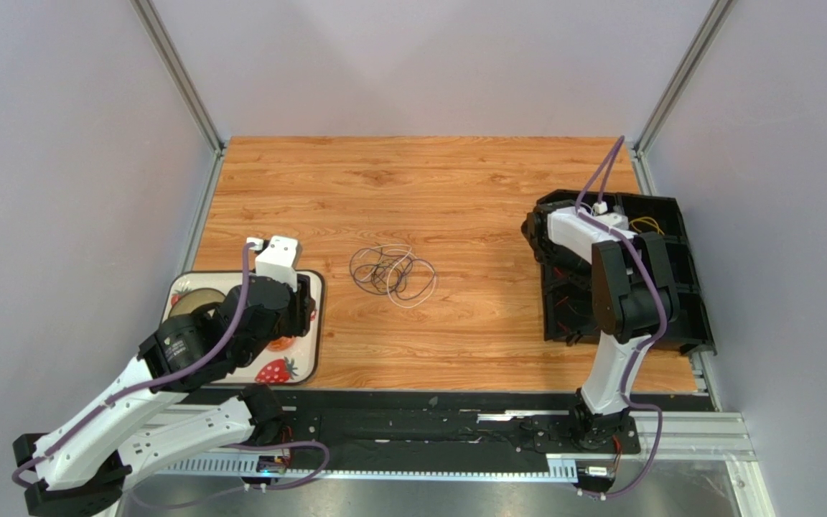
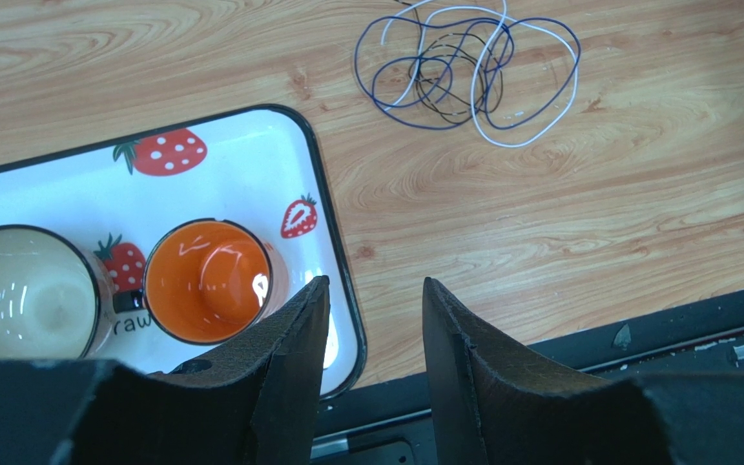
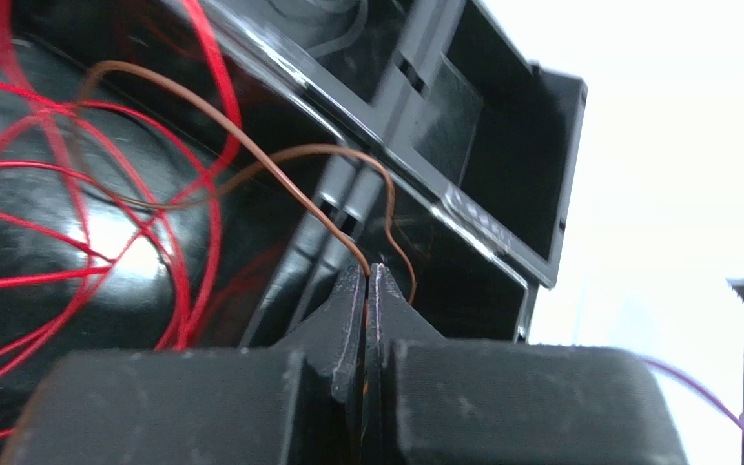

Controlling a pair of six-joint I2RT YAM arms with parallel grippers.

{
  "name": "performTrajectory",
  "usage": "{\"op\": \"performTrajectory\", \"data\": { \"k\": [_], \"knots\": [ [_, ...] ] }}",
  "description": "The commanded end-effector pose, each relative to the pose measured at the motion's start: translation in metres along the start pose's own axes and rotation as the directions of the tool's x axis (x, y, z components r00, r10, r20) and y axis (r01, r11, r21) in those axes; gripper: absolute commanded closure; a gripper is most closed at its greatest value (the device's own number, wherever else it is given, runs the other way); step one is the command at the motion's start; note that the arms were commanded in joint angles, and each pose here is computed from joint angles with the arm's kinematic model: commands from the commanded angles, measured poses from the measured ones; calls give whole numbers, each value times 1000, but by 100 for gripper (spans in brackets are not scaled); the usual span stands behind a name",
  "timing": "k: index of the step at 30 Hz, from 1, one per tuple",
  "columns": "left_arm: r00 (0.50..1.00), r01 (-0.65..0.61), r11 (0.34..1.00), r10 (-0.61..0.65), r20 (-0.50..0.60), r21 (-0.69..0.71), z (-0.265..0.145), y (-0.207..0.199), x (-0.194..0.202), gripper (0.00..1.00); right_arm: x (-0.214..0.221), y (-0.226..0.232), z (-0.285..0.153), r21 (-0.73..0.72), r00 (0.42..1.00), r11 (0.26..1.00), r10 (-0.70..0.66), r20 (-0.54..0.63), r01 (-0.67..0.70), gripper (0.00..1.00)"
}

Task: Untangle the cables

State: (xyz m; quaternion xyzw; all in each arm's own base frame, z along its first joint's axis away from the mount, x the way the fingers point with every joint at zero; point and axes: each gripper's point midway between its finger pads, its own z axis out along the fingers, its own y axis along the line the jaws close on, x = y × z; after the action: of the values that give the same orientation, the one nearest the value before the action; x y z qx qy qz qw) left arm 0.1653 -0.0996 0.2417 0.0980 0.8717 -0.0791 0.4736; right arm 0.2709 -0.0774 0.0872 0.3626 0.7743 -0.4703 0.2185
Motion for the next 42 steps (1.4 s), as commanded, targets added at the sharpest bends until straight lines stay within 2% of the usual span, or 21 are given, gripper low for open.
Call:
{"op": "performTrajectory", "data": {
  "k": [1, 3, 5, 6, 7, 11, 15, 17, 22, 25, 27, 29, 34, 38, 42],
  "knots": [
    [1000, -12, 1000, 12, 16, -2, 3, -2, -5, 51, -51, 27, -6, -67, 982, 996, 72, 177, -61, 100],
    [1000, -14, 1000, 14, 11, -4, 4, -2, -4, 51, -62, 33, -11, -105, 980, 994, 26, 196, -5, 100],
    [1000, -14, 1000, 14, 9, -3, 4, -2, -3, 51, -71, 53, -17, -201, 976, 977, 109, 191, -69, 100],
    [1000, -15, 1000, 15, 10, -6, 4, -2, -4, 51, -71, 51, -18, -229, 977, 973, 53, 206, -5, 100],
    [1000, -13, 1000, 13, 11, -7, 4, -2, -4, 51, -78, 70, -24, -324, 973, 944, 132, 190, -65, 100],
    [1000, -7, 1000, 8, 17, -16, 2, 1, -4, 51, -85, 71, -35, -408, 968, 910, 166, 186, -78, 100],
    [1000, 2, 1000, -2, 25, -9, 1, 1, -5, 51, -86, 42, -52, -373, 963, 927, 130, 238, -33, 100],
    [1000, 5, 1000, -5, 29, -7, 0, 1, -6, 51, -76, 22, -50, -338, 972, 941, 92, 214, -15, 100],
    [999, 9, 1000, -9, 33, 0, -2, 1, -6, 51, -45, -1, -53, -432, 989, 902, 71, 133, -7, 100],
    [999, 16, 1000, -16, 39, 7, -3, 1, -6, 51, -36, -23, -47, -414, 987, 910, 93, 132, -30, 100],
    [999, 18, 1000, -19, 45, 11, -4, 2, -7, 51, -40, -38, -50, -437, 979, 895, 160, 123, -91, 100],
    [999, 17, 1000, -17, 48, 16, -4, 1, -7, 51, -50, -49, -62, -512, 964, 844, 244, 105, -158, 100],
    [999, 20, 1000, -21, 49, 20, -5, 1, -7, 51, -75, -76, -91, -642, 936, 738, 341, 90, -207, 100],
    [997, 30, 999, -31, 63, 23, -8, 3, -8, 51, -68, -89, -86, -643, 938, 744, 327, 116, -180, 100],
    [997, 30, 999, -32, 66, 29, -8, 2, -9, 51, -47, -79, -76, -638, 947, 749, 307, 96, -178, 100]
  ]
}}
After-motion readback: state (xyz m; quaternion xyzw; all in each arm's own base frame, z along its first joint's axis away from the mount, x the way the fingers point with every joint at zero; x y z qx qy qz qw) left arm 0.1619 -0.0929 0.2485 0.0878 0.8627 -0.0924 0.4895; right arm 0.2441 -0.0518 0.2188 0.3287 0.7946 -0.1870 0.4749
